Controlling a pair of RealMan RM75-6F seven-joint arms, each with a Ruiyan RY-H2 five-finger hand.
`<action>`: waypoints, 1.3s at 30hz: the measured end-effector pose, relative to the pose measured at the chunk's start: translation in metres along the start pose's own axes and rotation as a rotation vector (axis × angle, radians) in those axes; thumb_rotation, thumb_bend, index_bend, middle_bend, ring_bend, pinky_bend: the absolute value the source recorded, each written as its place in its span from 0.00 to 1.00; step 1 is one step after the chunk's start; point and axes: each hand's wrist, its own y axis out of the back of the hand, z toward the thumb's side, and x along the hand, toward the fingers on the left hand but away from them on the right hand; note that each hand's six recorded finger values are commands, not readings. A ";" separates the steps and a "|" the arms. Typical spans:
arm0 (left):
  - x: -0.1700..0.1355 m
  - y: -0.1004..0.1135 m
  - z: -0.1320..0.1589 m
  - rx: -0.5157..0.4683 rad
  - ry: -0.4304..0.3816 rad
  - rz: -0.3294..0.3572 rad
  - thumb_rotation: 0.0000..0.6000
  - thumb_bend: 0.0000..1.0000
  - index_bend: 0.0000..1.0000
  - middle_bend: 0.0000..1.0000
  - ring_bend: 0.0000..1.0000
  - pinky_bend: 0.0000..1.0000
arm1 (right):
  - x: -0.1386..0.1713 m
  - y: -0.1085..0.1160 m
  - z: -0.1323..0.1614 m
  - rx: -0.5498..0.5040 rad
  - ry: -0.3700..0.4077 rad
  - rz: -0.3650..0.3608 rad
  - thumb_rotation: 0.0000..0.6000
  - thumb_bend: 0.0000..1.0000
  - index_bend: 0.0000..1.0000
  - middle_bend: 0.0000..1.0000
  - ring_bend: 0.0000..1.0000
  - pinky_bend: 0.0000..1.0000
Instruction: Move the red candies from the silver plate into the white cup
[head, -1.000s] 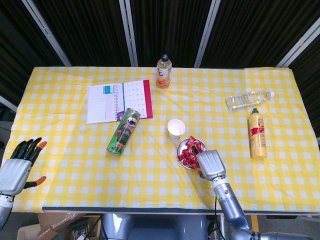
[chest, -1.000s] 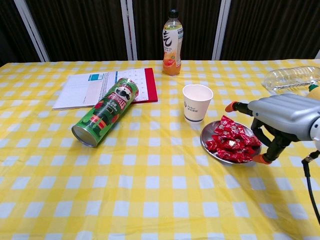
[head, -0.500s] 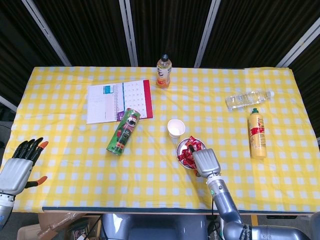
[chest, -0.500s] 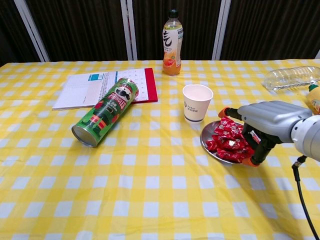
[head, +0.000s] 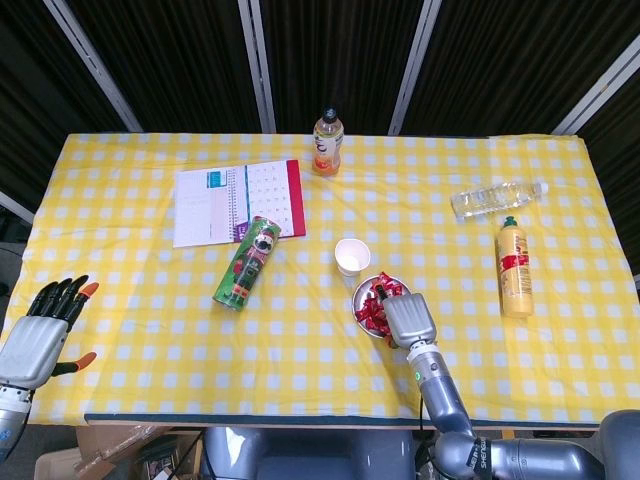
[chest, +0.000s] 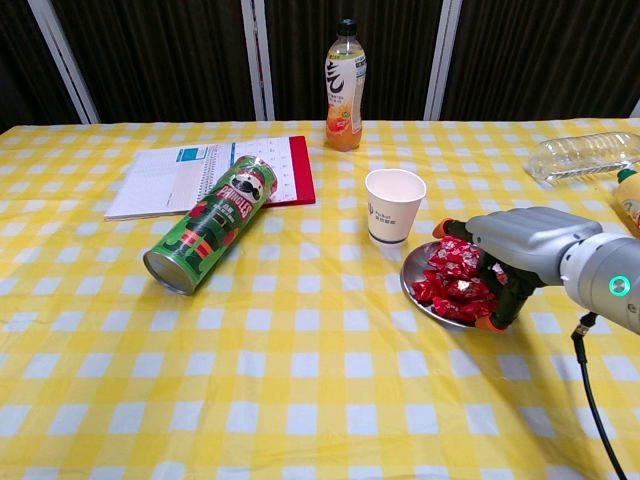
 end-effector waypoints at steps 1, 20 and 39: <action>0.000 0.000 0.000 0.000 0.001 -0.001 1.00 0.03 0.00 0.00 0.00 0.00 | -0.002 0.001 -0.001 -0.001 -0.006 0.001 1.00 0.29 0.08 0.74 0.79 0.82; 0.000 -0.002 -0.001 -0.008 0.006 -0.019 1.00 0.03 0.00 0.00 0.00 0.00 | -0.016 0.001 0.001 0.052 -0.071 0.093 1.00 0.29 0.15 0.74 0.79 0.82; 0.001 -0.002 -0.001 -0.016 0.007 -0.023 1.00 0.03 0.00 0.00 0.00 0.00 | -0.032 -0.003 0.012 0.006 -0.043 0.006 1.00 0.52 0.67 0.80 0.84 0.85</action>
